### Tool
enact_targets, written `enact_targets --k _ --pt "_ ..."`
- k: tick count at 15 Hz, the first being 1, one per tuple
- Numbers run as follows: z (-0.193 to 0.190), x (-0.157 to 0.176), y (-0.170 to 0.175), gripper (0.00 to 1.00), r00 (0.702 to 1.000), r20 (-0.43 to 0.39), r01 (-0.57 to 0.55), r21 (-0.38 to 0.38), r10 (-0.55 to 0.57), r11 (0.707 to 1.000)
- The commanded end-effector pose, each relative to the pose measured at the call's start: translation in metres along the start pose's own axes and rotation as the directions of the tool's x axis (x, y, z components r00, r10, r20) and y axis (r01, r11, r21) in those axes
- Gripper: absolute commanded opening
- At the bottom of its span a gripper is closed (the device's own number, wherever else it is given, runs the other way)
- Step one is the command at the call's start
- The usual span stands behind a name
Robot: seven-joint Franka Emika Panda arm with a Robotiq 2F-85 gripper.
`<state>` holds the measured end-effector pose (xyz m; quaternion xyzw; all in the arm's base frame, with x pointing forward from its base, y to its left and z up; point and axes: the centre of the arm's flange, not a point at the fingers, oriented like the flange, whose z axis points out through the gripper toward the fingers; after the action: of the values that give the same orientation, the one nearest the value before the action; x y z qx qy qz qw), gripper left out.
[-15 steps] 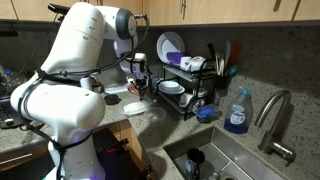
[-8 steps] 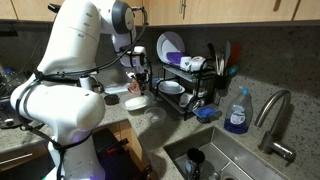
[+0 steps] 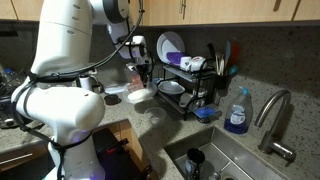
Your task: Pour the contents from the left bowl to the right bowl
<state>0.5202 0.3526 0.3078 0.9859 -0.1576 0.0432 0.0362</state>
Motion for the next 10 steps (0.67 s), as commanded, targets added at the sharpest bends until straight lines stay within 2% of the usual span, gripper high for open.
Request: enact_targets --k 1,7,10 --pt "-0.030 -0.008 0.041 0.01 0.999 -0.048 -0.014 0.045 0.016 0.999" --pt "-0.048 0.005 0.088 0.01 0.992 -0.096 -0.075 0.128 0.088 0.989" --pt "-0.048 0.016 0.106 0.01 0.987 -0.106 -0.108 0.144 0.123 0.984"
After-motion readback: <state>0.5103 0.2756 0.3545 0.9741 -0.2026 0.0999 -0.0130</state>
